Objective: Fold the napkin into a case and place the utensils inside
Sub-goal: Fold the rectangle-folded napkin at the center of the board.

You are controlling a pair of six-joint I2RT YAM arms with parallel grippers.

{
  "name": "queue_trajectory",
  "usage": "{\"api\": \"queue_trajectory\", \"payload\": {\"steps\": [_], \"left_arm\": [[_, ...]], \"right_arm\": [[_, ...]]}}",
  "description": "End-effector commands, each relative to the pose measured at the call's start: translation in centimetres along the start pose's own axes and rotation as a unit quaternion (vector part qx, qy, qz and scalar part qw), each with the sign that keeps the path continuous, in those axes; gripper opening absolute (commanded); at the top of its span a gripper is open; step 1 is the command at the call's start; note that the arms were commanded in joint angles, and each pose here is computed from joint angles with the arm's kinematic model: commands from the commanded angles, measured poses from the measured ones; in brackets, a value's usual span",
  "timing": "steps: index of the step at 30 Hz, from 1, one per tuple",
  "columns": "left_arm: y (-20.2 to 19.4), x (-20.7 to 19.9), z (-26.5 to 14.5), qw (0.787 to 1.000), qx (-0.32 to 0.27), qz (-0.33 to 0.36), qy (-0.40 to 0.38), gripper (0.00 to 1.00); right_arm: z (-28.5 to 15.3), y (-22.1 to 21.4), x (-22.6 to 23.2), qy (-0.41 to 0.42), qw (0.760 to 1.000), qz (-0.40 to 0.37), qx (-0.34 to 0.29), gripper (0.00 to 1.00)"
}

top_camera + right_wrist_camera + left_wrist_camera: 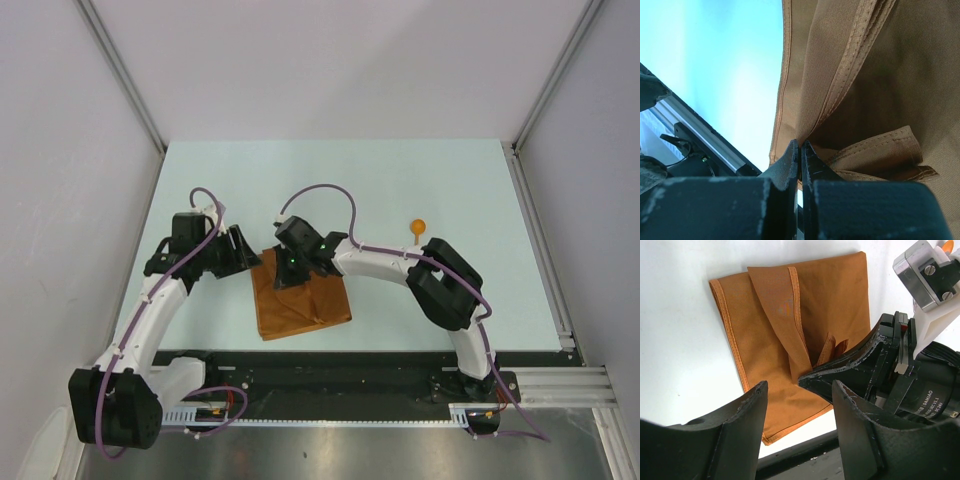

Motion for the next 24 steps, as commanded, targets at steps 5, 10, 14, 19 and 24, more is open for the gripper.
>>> {"api": "queue_trajectory", "payload": {"steps": [5, 10, 14, 19, 24], "left_arm": [[0.4, -0.2, -0.5, 1.000, -0.018, -0.001, -0.004, 0.59], [1.0, -0.2, -1.0, 0.999, -0.046, -0.008, 0.019, 0.62], [1.5, -0.6, -1.0, 0.999, -0.045, -0.010, 0.013, 0.63], [1.7, -1.2, 1.1, 1.000, 0.005, -0.019, -0.016, 0.62], [0.9, -3.5, 2.9, 0.999, 0.038, 0.006, -0.027, 0.59]], "right_arm": [[-0.1, 0.5, 1.0, 0.039, 0.999, -0.007, -0.006, 0.05], [-3.0, 1.2, 3.2, 0.148, 0.988, -0.041, 0.000, 0.52], [-7.5, 1.6, 1.0, 0.158, 0.985, -0.057, -0.041, 0.71], [-10.2, 2.1, -5.3, 0.159, 0.983, 0.000, -0.090, 0.81], [-8.8, 1.8, -7.0, 0.151, 0.986, -0.002, -0.076, 0.77]]}}
Point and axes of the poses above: each gripper's point midway between its finger pads, its own z axis out along the fingers, its own x axis along the line the jaws close on, y = z × x, the point moved 9 cm from there along -z, back along the fingers, and after that the axes turned 13 degrees about -z, right-handed, at the moved point
